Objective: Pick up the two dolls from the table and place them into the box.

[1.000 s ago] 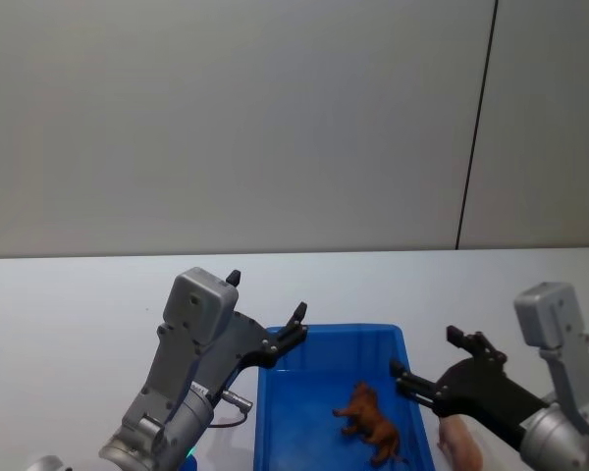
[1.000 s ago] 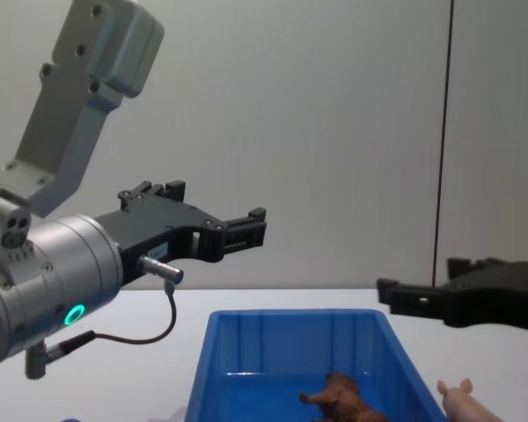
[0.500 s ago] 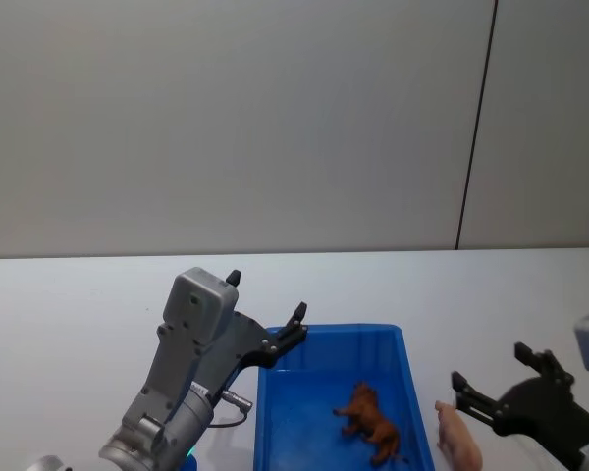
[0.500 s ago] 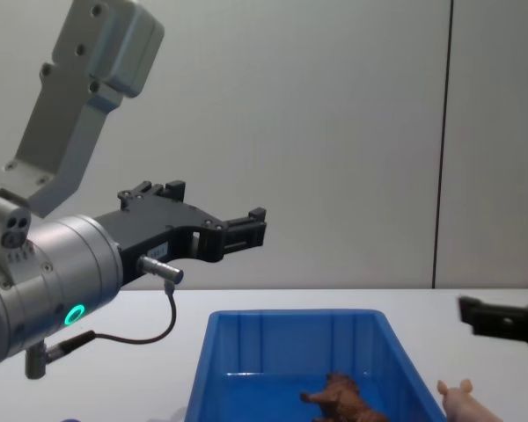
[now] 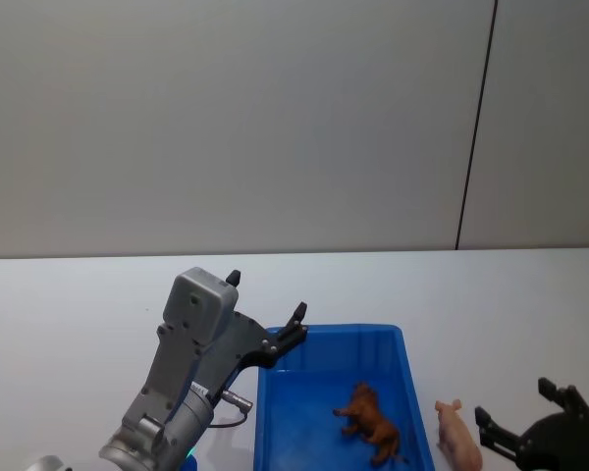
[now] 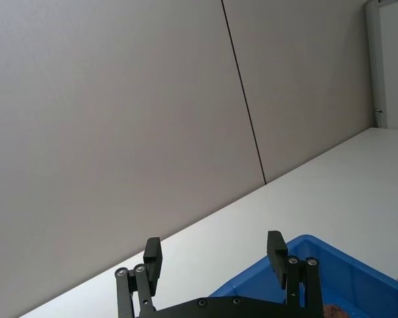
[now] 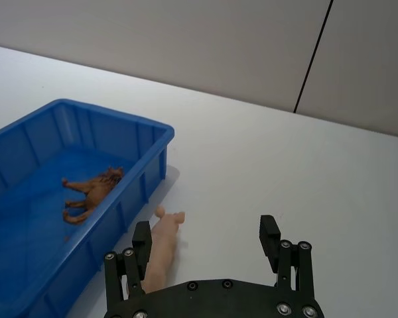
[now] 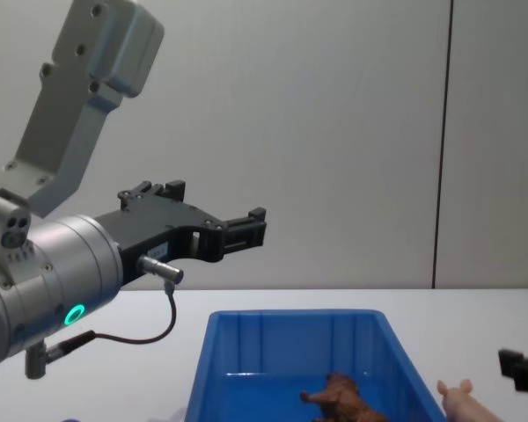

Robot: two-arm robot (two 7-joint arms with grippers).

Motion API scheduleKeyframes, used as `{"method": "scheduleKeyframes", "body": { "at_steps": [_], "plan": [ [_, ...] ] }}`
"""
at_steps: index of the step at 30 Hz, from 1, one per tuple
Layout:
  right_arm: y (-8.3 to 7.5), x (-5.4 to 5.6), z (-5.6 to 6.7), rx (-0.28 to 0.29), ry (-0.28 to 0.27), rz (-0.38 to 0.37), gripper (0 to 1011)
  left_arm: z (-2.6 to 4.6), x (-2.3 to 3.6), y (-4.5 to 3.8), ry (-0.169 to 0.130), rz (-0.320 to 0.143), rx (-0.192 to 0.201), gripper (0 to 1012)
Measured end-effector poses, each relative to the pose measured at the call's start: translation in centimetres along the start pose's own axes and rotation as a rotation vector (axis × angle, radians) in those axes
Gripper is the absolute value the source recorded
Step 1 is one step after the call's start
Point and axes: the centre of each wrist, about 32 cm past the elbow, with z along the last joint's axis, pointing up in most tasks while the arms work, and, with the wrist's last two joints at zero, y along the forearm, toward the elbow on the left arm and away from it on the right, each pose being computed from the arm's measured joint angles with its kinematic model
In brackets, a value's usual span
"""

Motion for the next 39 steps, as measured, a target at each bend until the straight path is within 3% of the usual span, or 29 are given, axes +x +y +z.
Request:
{"method": "scheduleKeyframes", "body": {
  "at_steps": [13, 28, 39],
  "plan": [
    [-0.7, -0.7, -2.1, -0.060, 0.023, 0.064, 1001, 0.00, 0.00, 0.00, 0.000, 0.000, 0.000, 1001],
    [-0.2, -1.9, -4.0, -0.101, 0.020, 0.085, 994, 0.00, 0.00, 0.00, 0.000, 0.000, 0.000, 1001],
    [0.7, -2.6, -4.4, -0.087, -0.008, 0.046, 707, 0.00, 0.00, 0.00, 0.000, 0.000, 0.000, 1001]
  ]
}}
